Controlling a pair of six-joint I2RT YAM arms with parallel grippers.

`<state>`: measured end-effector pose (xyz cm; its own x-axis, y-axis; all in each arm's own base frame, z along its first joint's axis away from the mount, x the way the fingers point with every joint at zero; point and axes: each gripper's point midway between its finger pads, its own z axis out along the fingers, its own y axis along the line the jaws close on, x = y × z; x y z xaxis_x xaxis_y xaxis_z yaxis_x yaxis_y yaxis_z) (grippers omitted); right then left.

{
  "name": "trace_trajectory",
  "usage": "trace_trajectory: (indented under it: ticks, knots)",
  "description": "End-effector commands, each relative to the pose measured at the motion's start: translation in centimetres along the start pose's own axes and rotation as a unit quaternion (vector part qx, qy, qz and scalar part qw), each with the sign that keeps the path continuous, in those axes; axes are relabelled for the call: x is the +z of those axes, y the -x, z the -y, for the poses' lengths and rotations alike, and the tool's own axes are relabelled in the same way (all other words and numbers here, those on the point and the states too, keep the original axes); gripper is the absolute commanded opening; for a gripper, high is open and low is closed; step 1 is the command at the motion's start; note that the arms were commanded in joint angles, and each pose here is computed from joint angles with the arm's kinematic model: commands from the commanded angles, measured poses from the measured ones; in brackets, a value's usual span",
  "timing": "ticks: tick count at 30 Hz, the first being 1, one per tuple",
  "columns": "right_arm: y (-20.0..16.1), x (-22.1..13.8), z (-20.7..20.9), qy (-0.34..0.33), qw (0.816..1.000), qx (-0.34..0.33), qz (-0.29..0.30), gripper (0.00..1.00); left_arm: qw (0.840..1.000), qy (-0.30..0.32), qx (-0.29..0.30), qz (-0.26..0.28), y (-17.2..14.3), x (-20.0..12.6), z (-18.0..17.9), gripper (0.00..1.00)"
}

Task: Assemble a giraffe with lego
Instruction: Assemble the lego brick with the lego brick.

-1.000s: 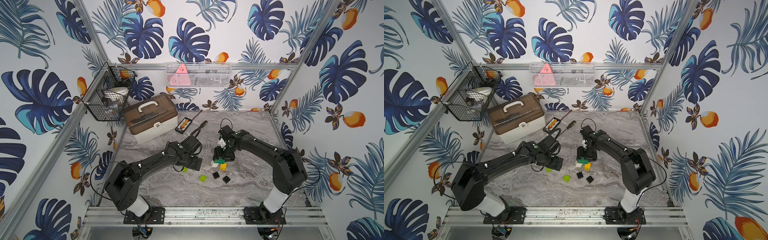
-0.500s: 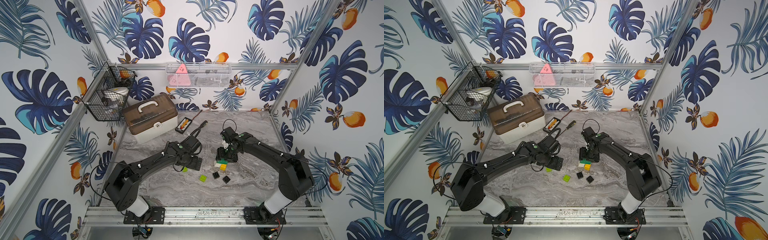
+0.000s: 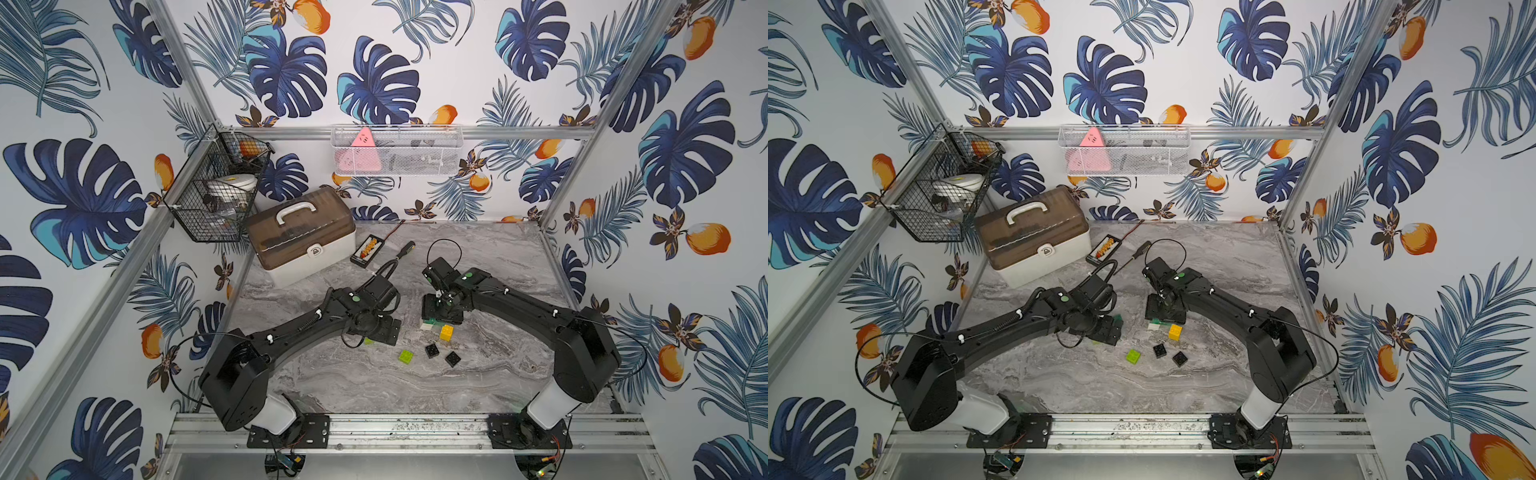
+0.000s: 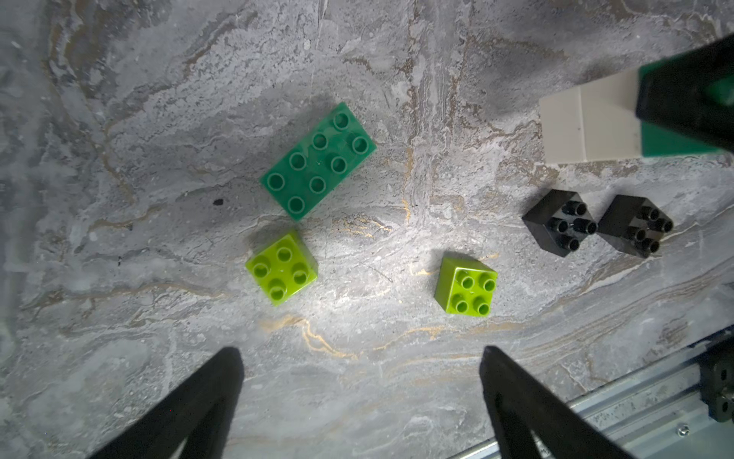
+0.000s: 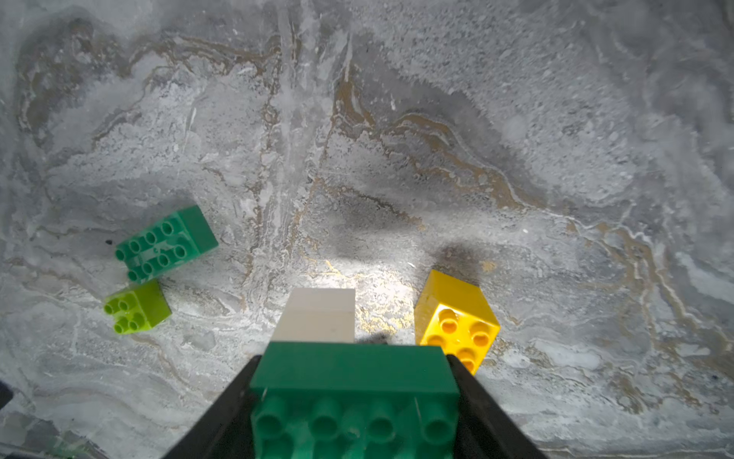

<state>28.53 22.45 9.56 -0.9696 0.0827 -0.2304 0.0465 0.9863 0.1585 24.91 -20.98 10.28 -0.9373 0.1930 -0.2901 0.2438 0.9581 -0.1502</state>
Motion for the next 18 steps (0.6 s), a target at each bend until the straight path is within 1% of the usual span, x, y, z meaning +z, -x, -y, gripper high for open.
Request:
trace_trajectory:
  ticks: [1,3,11,18]
  knots:
    - [0.5,0.3,0.6,-0.021,0.999,0.023,0.013,0.58,1.000,0.003,0.006,0.012,0.2,-0.5,-0.2,0.98]
    - [0.4,0.7,0.5,-0.026,0.999,0.027,0.012,0.57,1.000,0.003,0.008,0.012,0.1,-0.6,-0.2,0.98]
    - [0.3,1.4,0.1,-0.040,0.998,0.035,0.015,0.57,1.000,0.000,0.015,0.014,-0.3,-1.1,-0.3,0.98]
    - [-0.4,1.7,0.8,-0.055,0.997,0.048,0.015,0.56,1.000,-0.002,0.021,0.012,-0.5,-1.3,-0.3,0.98]
